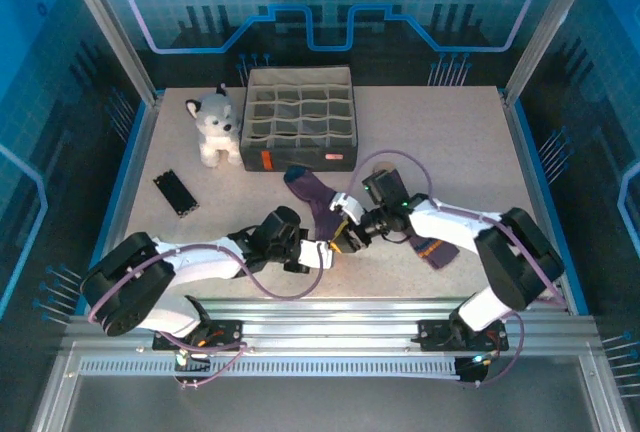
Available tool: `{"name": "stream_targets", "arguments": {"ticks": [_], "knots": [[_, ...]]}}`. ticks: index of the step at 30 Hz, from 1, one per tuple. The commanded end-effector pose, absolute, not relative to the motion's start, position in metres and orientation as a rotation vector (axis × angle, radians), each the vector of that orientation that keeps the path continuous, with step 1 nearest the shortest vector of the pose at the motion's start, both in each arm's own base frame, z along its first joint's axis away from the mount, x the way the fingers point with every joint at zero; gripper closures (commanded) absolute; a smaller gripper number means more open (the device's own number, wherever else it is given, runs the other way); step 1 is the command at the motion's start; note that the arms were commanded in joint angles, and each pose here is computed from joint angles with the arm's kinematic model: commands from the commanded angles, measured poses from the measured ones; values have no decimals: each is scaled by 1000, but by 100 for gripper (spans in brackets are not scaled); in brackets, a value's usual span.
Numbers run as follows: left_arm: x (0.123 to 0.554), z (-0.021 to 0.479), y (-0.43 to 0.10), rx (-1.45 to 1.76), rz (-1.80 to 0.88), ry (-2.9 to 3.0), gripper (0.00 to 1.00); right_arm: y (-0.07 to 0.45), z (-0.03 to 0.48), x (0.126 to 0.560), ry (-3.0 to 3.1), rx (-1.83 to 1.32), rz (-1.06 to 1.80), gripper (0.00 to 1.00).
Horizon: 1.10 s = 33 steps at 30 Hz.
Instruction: Roll the socks
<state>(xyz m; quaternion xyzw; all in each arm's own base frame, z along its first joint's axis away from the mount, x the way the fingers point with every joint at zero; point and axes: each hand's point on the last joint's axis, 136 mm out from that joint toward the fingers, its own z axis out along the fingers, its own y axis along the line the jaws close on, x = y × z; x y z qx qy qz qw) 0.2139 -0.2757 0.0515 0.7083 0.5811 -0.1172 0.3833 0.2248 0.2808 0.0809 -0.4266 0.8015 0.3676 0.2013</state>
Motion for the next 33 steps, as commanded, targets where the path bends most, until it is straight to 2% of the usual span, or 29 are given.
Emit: {"name": "stream_targets", "arguments": {"ticks": [1, 5, 9, 14, 17, 27, 33], "knots": [[191, 60, -277, 1867, -490, 1546, 100, 276, 122, 231, 2123, -1006, 1130, 57], [189, 74, -289, 1836, -609, 1597, 100, 259, 141, 230, 2027, -890, 1118, 50], [189, 81, -299, 1776, -711, 1646, 100, 251, 132, 222, 2045, -880, 1099, 46], [186, 73, -301, 1763, -772, 1725, 100, 248, 127, 214, 2037, -882, 1135, 34], [185, 68, -302, 1768, -803, 1764, 100, 249, 126, 208, 2039, -908, 1173, 31], [190, 56, -303, 1725, -846, 1818, 100, 250, 103, 187, 2069, -963, 1219, 30], [192, 60, -303, 1724, -893, 1803, 100, 253, 94, 183, 2061, -1051, 1103, 41]]}}
